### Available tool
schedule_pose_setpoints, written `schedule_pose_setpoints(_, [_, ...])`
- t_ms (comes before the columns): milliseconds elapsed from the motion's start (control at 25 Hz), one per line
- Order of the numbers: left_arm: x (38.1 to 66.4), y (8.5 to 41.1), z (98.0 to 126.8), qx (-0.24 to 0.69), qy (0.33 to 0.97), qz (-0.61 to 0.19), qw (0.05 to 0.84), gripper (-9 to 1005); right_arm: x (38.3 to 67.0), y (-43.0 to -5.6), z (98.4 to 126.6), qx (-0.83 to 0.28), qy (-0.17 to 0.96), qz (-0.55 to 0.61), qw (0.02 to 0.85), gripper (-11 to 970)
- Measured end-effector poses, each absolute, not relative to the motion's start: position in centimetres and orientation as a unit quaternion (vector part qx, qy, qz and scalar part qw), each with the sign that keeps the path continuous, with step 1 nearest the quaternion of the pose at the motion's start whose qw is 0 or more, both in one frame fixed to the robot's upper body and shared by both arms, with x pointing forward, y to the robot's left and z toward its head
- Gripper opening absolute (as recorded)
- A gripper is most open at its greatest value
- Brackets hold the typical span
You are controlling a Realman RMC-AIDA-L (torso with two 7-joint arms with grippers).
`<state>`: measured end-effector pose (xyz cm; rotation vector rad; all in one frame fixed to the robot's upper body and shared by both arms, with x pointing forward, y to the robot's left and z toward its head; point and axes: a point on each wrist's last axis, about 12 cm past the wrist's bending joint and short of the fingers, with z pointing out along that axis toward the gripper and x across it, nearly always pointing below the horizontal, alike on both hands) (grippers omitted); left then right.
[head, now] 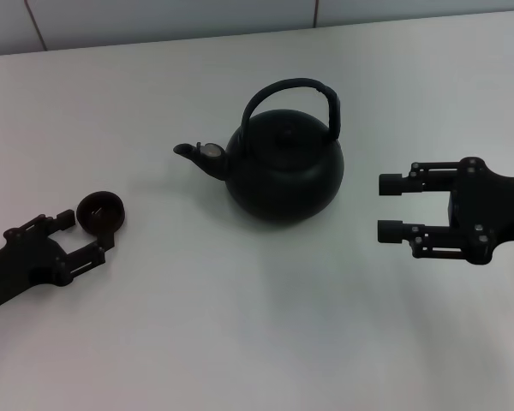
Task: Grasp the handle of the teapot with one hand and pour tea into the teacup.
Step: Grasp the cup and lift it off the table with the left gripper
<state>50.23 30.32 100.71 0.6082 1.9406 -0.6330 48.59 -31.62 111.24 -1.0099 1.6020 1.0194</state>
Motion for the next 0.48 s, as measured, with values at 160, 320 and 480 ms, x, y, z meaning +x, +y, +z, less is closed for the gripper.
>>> schedule_pose_setpoints(160, [50.7,30.1,100.7,0.25,0.799,-0.255,0.484,783,48.6,-31.7,111.3,-0.412,0.655,0.416,0.477,604])
schedule_pose_setpoints(320, [51.0,30.0,100.9,0.253,0.797,-0.255,0.485,783,48.6,-31.7,111.3,-0.412,0.655,0.416,0.477,603])
schedule_pose_setpoints(480, [51.5,29.5,101.0,0.257,0.795,-0.258,0.485,783,48.7,-31.7,111.4,-0.411,0.655,0.415,0.479,602])
